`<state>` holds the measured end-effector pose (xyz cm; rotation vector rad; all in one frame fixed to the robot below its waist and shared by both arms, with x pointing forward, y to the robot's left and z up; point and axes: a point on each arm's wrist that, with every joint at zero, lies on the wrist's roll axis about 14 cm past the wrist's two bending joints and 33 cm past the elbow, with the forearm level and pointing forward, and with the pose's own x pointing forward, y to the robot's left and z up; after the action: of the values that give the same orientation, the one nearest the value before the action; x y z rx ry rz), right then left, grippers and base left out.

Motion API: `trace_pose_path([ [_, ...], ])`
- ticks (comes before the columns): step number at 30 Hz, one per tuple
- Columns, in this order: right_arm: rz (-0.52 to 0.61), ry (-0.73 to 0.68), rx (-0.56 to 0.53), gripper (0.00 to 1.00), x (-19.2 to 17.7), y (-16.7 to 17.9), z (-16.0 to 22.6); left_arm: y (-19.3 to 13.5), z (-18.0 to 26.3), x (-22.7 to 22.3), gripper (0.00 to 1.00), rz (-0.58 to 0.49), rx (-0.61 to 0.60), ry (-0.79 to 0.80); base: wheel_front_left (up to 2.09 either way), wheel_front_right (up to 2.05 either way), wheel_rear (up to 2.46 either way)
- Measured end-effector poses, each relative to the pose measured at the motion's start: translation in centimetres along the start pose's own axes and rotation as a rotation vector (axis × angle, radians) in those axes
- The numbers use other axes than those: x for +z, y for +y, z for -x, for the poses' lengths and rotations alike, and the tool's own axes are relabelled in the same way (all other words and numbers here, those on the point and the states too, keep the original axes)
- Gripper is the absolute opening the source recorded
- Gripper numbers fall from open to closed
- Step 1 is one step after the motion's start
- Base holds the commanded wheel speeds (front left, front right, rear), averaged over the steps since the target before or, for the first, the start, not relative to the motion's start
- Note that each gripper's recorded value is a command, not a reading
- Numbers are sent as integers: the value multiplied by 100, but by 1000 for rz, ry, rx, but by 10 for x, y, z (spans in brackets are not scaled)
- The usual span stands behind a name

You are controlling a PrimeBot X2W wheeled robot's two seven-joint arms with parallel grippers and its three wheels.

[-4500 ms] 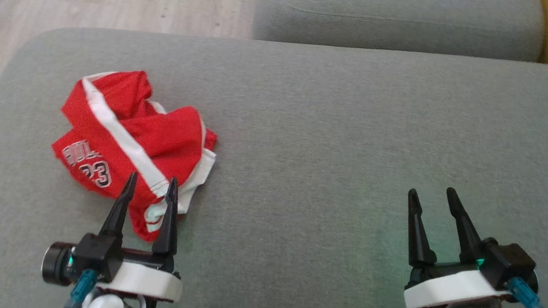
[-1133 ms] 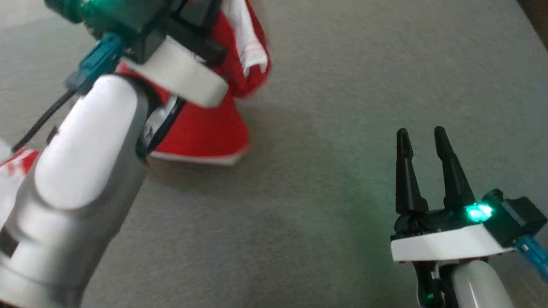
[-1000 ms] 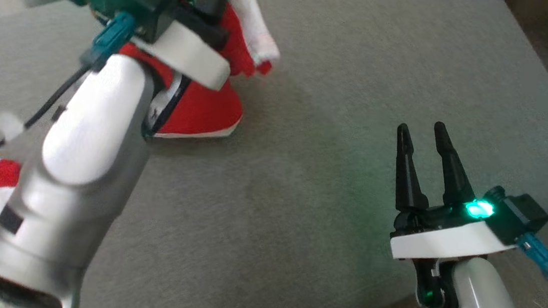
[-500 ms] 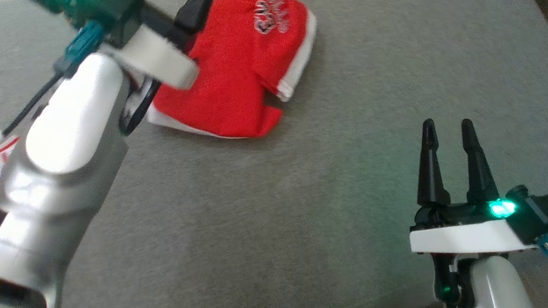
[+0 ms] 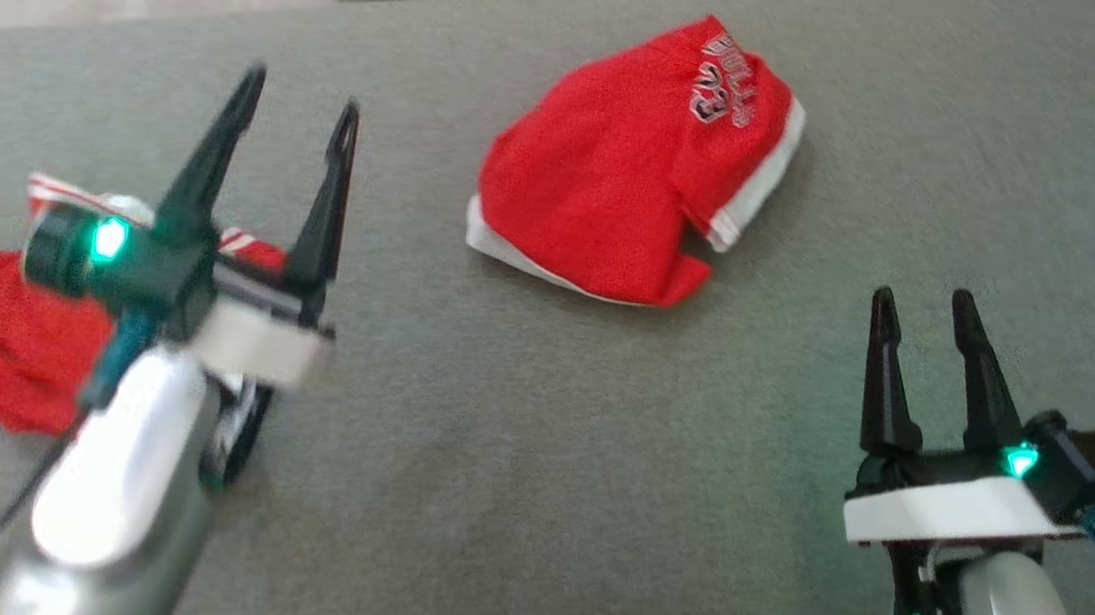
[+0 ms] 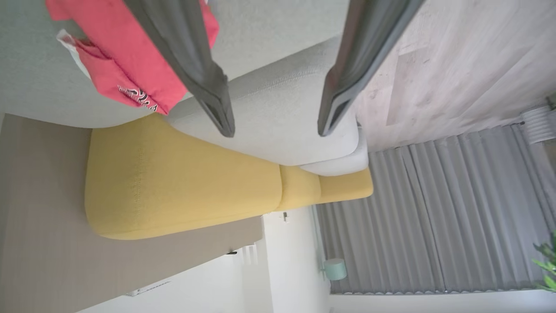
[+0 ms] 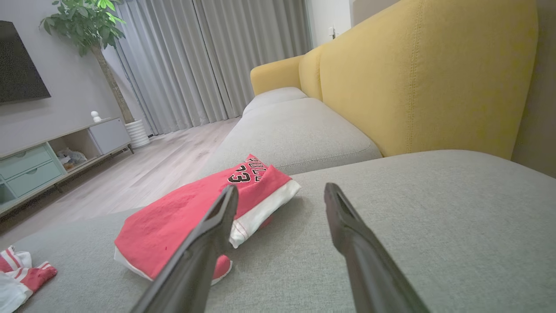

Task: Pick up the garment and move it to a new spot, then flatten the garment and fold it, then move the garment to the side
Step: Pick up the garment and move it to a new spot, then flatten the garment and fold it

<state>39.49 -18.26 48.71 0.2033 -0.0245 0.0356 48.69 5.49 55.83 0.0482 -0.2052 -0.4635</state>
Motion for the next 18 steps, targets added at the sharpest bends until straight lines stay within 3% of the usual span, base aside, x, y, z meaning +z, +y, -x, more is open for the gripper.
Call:
trace_pose_path([
  [8, 1, 17, 56, 100, -7, 19, -2, 16, 84, -29, 100, 116, 234, 95, 0, 0, 0],
  [18, 47, 39, 123, 100, -16, 38, -15, 24, 99, -34, 100, 153, 298, 105, 0, 0, 0],
])
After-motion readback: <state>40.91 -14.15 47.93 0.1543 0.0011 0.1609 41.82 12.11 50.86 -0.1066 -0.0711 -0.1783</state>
